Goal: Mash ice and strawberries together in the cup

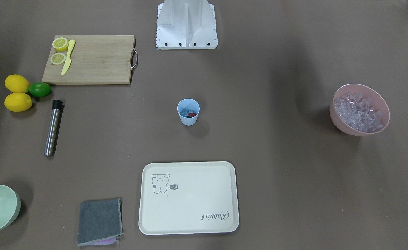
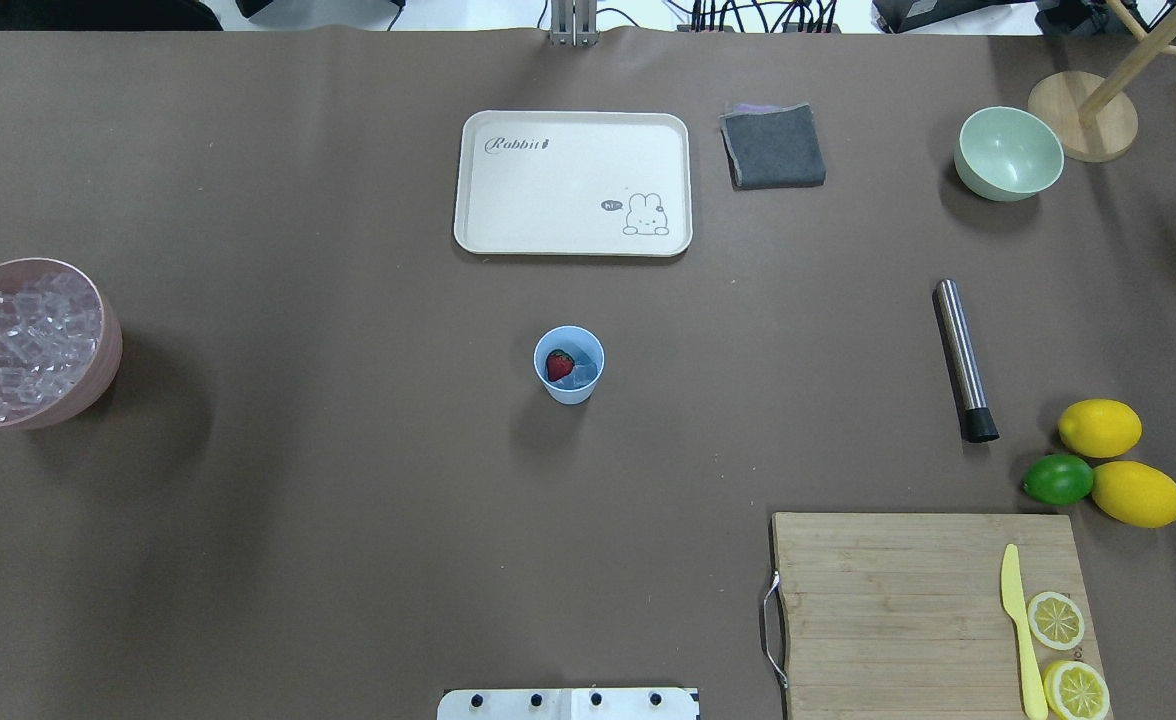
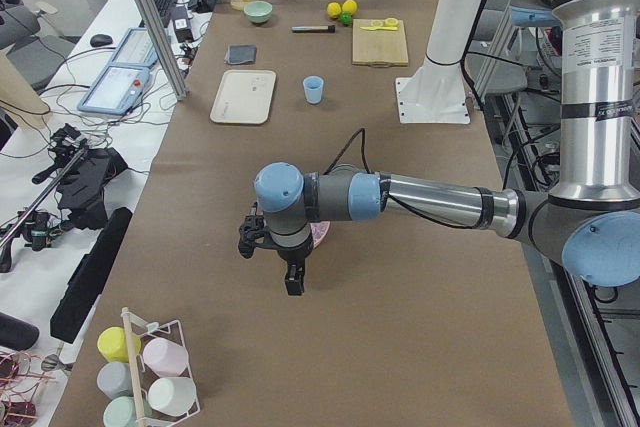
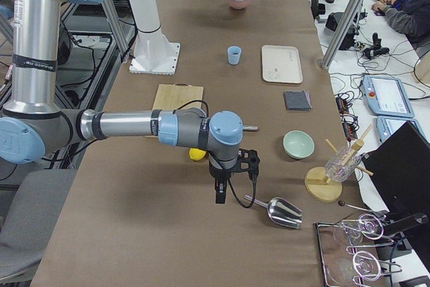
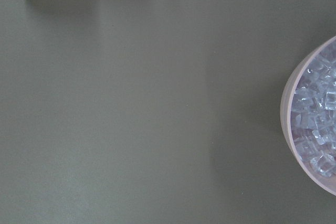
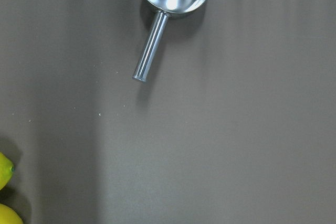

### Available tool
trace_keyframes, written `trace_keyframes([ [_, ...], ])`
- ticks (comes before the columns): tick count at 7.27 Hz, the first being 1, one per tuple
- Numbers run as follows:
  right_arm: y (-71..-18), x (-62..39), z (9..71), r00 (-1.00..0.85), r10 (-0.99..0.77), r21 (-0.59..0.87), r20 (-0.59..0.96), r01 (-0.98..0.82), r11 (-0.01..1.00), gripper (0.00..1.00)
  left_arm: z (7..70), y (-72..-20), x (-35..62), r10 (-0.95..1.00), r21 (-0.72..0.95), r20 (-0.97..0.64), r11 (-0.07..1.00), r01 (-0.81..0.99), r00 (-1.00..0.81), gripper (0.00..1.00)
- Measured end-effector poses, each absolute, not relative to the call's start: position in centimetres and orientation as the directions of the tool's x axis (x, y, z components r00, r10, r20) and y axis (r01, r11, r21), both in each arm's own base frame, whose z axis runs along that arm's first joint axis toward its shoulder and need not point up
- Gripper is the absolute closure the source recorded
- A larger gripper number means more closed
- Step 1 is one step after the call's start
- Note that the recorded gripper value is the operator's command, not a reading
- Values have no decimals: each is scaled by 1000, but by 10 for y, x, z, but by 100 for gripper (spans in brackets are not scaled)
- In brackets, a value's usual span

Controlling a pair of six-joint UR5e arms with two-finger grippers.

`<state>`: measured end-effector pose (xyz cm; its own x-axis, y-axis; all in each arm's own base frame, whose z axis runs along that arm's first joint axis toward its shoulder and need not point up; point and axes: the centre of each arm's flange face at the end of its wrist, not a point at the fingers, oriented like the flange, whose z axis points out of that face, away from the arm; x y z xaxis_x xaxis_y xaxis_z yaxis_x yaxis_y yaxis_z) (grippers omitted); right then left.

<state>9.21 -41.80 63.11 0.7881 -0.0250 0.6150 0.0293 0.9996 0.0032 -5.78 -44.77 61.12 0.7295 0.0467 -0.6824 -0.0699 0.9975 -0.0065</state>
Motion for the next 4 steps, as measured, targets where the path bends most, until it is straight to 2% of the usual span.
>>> trace_keyframes([
  [4,-420,93,623,790,-33,20,612,26,999,0,611,-448,-57,54,3,-682,997,-71,729,1],
])
